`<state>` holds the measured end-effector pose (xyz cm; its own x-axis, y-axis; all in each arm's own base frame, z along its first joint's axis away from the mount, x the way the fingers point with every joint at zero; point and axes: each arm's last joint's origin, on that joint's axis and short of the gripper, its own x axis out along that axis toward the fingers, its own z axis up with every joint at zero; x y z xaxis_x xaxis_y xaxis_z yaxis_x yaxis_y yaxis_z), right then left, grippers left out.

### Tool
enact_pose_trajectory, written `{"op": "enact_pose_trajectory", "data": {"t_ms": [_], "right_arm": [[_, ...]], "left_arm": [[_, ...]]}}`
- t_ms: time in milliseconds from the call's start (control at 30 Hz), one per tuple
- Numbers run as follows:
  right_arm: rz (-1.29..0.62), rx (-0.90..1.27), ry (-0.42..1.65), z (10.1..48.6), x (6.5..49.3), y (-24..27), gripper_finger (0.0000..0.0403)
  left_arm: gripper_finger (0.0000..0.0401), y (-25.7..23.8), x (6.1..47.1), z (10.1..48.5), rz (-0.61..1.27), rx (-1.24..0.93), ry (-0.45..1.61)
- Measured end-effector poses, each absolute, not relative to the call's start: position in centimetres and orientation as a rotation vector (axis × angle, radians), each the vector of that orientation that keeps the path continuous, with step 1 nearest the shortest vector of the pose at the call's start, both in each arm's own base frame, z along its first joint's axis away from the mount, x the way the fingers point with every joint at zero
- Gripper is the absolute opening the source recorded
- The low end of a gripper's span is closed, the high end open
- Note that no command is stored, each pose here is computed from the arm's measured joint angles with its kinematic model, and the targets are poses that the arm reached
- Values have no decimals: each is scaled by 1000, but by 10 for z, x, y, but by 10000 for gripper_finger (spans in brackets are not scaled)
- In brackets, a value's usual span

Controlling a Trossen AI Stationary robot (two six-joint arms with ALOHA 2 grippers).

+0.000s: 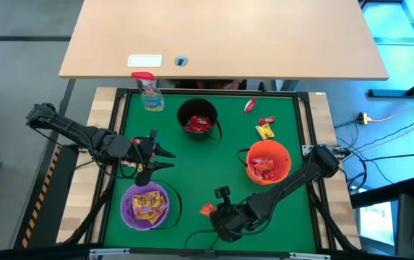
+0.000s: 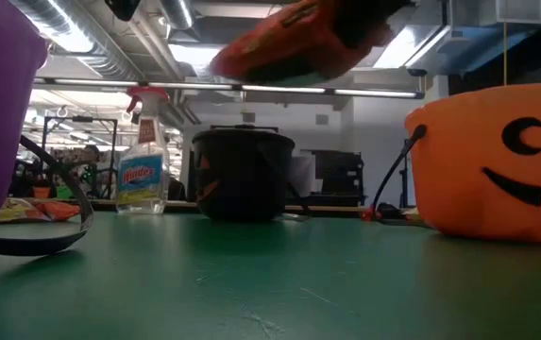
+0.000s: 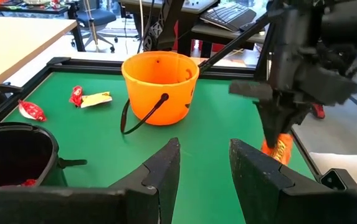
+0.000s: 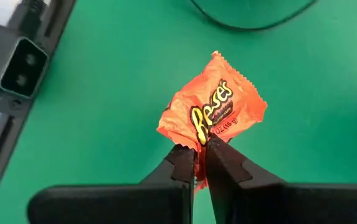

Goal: Sort candy
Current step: Put the orange candy into the orange bucket

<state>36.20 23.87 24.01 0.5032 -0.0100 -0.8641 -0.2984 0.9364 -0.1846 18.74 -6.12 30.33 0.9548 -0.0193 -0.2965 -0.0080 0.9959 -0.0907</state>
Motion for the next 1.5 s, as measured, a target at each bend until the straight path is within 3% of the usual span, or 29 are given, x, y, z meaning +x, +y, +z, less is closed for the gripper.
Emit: {"op": "enact_pose_trajectory", "data": {"t_ms": [233, 400, 600, 800, 1033, 1300, 1500], "right_arm": [[81, -305, 993, 258, 326, 212, 26], [-49, -243, 906, 275, 276, 184, 26], [-164, -72, 816, 288, 212, 152, 26], [-299, 80, 881, 290, 172, 124, 26], [-466, 82, 937, 276, 157, 110, 26], [-517, 127, 1008, 254, 151, 106, 27], [-515, 138, 983, 253, 152, 107, 74]], "left_arm": [[128, -61, 187, 303, -5, -92, 303], [128, -61, 187, 303, -4, -93, 303], [128, -61, 187, 303, -4, -91, 305], [128, -61, 187, 303, 0, -90, 304], [128, -61, 187, 303, 0, -92, 304], [128, -61, 187, 303, 0, -90, 304], [128, -61, 187, 303, 7, -89, 302]]}}
